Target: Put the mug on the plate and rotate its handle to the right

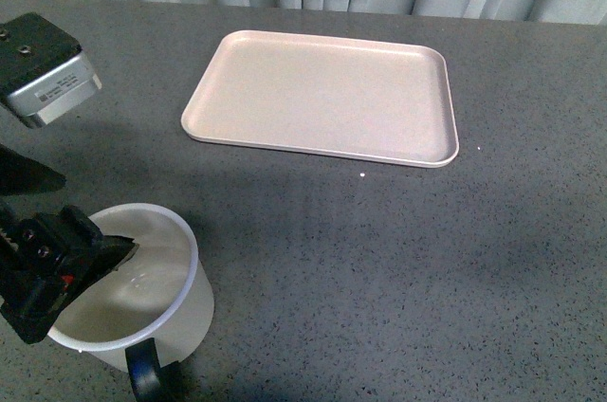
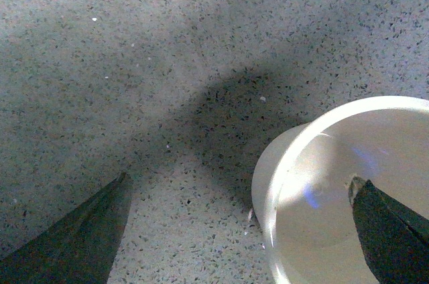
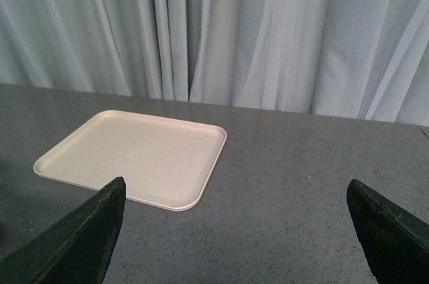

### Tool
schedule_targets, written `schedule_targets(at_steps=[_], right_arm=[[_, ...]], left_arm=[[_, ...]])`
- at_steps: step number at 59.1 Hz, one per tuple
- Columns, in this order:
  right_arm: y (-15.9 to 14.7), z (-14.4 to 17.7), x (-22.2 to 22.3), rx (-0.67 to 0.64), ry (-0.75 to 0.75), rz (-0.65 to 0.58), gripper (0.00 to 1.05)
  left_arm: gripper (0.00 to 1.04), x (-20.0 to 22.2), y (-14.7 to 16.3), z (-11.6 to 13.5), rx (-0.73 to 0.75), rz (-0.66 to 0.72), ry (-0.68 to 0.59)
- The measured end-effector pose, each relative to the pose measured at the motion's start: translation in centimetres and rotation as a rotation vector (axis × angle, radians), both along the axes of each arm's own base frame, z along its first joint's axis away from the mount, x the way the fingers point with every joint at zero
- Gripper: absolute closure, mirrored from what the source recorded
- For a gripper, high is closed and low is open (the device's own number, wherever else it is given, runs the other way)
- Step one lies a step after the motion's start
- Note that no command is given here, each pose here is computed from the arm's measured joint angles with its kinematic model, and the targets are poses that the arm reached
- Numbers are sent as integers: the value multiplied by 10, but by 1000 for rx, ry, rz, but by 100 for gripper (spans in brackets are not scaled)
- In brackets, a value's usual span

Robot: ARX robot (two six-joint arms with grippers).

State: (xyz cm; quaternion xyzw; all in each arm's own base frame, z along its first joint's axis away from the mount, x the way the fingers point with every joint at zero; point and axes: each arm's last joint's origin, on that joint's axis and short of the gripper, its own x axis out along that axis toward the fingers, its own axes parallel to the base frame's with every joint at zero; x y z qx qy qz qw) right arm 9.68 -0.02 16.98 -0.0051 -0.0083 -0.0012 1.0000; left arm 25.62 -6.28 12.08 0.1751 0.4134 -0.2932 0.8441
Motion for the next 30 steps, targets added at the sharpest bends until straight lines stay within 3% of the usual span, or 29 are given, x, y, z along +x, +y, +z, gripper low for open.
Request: schedule_targets(at_steps=[30], right_arm=[[0, 0, 0, 0, 0, 0, 9]], left_arm=[[86, 6, -6, -7, 19, -8, 46]])
